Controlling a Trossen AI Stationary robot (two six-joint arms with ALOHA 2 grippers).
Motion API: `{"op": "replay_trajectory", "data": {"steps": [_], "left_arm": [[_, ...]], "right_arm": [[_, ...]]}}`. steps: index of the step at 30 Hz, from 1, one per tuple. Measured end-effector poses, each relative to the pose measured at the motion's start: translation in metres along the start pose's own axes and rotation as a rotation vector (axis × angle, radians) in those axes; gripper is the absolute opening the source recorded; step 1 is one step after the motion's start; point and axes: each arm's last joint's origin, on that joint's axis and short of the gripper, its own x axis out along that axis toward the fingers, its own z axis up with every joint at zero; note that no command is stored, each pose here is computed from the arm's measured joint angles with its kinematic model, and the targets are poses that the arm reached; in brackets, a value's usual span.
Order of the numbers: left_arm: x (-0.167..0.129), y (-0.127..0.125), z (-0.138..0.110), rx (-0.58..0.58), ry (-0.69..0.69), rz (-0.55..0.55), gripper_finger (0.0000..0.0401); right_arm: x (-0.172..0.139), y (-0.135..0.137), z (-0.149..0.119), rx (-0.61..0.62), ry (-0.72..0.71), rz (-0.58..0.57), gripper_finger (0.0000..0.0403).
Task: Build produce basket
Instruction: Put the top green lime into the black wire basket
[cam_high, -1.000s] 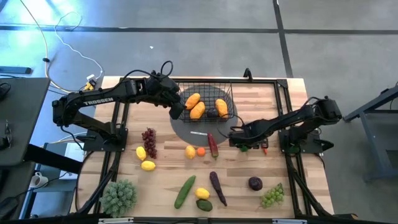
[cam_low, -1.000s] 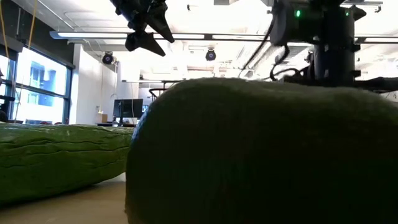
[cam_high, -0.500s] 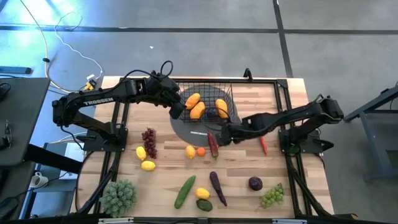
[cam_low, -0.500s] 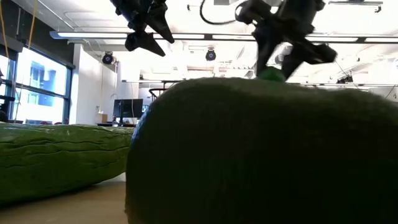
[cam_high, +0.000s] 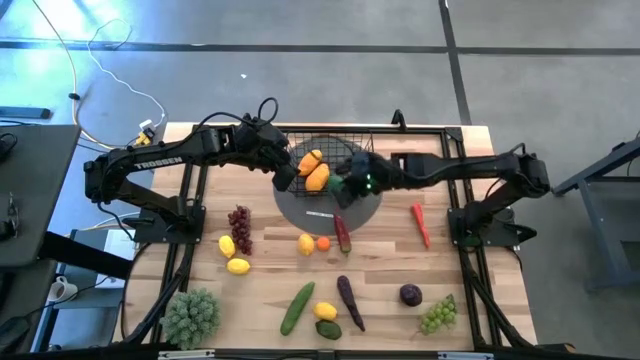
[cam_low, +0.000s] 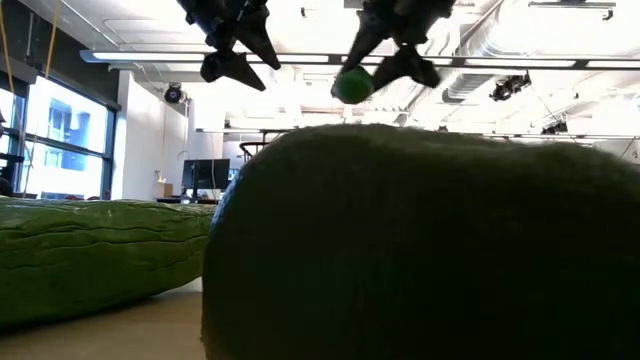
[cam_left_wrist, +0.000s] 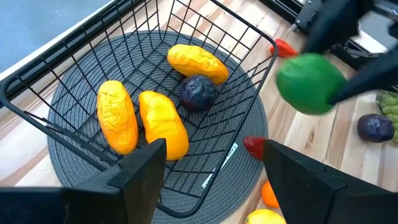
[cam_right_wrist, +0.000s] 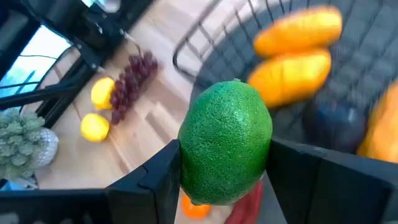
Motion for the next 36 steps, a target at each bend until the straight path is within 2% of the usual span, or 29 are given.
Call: {"op": "replay_trajectory", "data": {"steps": [5, 11, 19, 26, 36], "left_arm": [[0.0, 0.0, 0.0, 0.003, -0.001, 0.0, 0.0257], [0.0, 0.0, 0.0, -0.008, -0.001, 0.0, 0.0257], [0.0, 0.0, 0.0, -0.024, -0.001, 0.0, 0.0257], [0.0, 0.0, 0.0, -0.026, -0.001, 0.0, 0.0257], [0.0, 0.0, 0.0, -0.026, 0.0, 0.0, 0.0257]], "right_arm": [[0.002, -0.015, 0.02, -0.15, -0.041, 0.029, 0.0177], [0.002, -0.037, 0.037, -0.248, -0.048, 0.013, 0.0177], [0.005, -0.064, 0.055, -0.409, -0.072, -0.059, 0.0177], [0.028, -0.082, 0.062, -0.436, -0.048, -0.109, 0.0177], [0.072, -0.099, 0.052, -0.48, 0.063, -0.175, 0.0191]]}}
